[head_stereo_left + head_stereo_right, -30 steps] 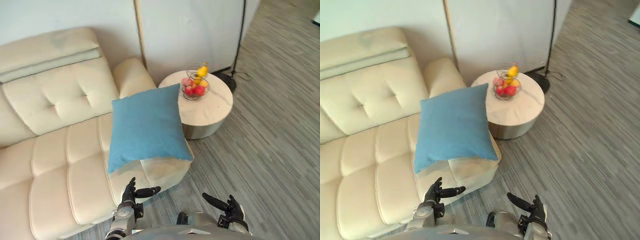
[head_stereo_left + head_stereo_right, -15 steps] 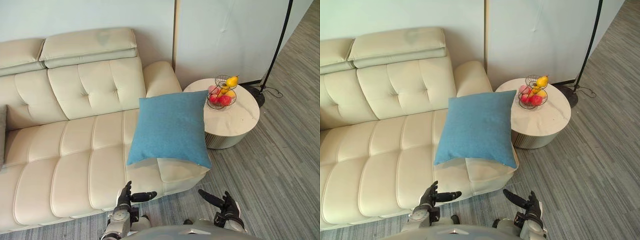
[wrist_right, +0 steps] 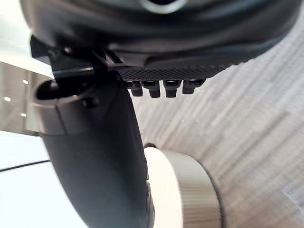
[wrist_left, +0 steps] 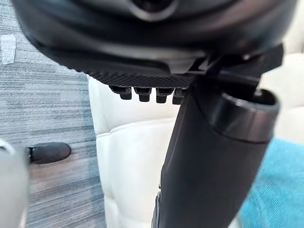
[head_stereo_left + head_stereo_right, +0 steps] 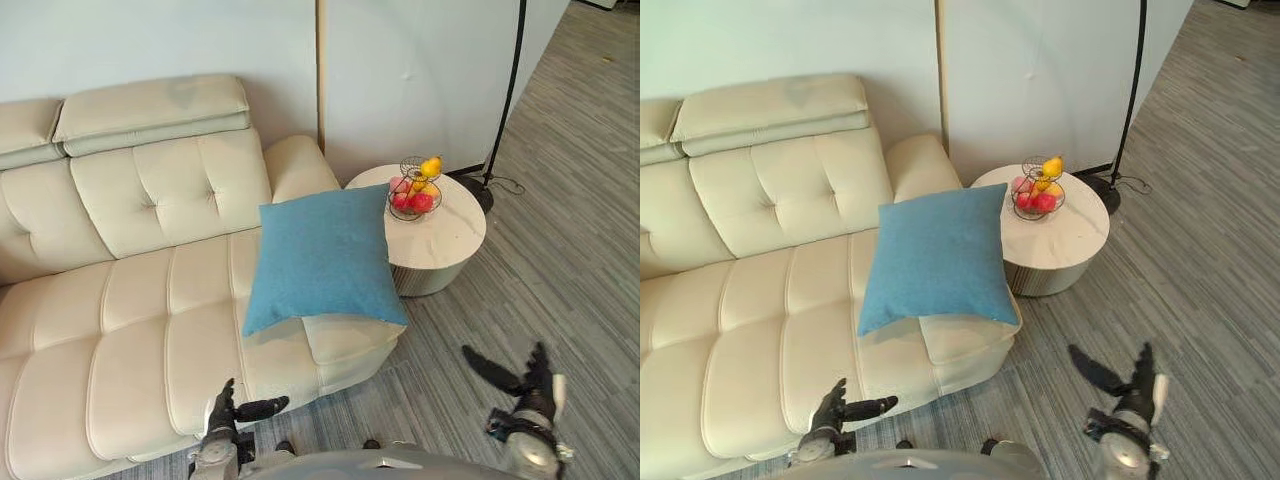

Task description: Pick up cushions and gather them together orderly.

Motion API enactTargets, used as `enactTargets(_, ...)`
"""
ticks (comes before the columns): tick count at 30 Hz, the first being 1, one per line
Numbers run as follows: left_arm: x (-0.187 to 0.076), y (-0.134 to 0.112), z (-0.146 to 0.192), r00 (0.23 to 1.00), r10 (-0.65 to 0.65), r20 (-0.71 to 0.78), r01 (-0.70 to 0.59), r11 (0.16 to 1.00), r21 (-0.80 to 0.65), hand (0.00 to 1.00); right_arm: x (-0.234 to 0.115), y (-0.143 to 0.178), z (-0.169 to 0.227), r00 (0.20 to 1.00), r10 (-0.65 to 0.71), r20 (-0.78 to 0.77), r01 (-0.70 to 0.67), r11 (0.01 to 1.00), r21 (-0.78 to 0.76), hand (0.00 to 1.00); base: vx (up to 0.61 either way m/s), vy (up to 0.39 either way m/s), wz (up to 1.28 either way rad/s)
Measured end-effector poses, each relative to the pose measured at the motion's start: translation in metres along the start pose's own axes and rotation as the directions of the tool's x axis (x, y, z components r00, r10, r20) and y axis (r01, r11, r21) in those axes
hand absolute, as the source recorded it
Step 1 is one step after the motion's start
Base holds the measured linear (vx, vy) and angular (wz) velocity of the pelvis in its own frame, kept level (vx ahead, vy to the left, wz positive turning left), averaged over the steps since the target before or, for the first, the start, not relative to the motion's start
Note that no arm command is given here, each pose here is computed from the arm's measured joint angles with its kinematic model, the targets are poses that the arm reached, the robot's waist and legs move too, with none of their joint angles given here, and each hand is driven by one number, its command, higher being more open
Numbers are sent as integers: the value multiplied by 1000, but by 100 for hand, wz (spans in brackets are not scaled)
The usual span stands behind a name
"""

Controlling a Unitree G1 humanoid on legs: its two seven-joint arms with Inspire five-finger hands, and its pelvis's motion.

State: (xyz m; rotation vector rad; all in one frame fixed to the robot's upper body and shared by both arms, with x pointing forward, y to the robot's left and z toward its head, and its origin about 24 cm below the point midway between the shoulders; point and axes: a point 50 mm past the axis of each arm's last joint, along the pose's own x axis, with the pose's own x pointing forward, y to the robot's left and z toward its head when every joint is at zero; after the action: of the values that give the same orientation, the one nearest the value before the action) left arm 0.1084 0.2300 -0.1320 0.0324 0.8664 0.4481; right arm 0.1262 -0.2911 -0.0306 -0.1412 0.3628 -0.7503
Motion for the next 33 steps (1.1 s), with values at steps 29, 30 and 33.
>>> enactTargets(29, -5, -92, 197, 813, -150, 563, 162, 986, 29, 0, 29, 170, 109, 845, 463, 267, -495, 867, 62, 0, -30, 7, 8)
enactTargets(30, -8, -98, 210, 794, -156, 588, 168, 985, 35, 0, 31, 177, 121, 839, 461, 288, -501, 862, 78, 0, -64, -18, 1)
enactTargets(33, -14, -111, 238, 762, -156, 628, 181, 983, 26, 0, 33, 191, 148, 826, 454, 334, -514, 850, 117, 0, -37, -13, 0)
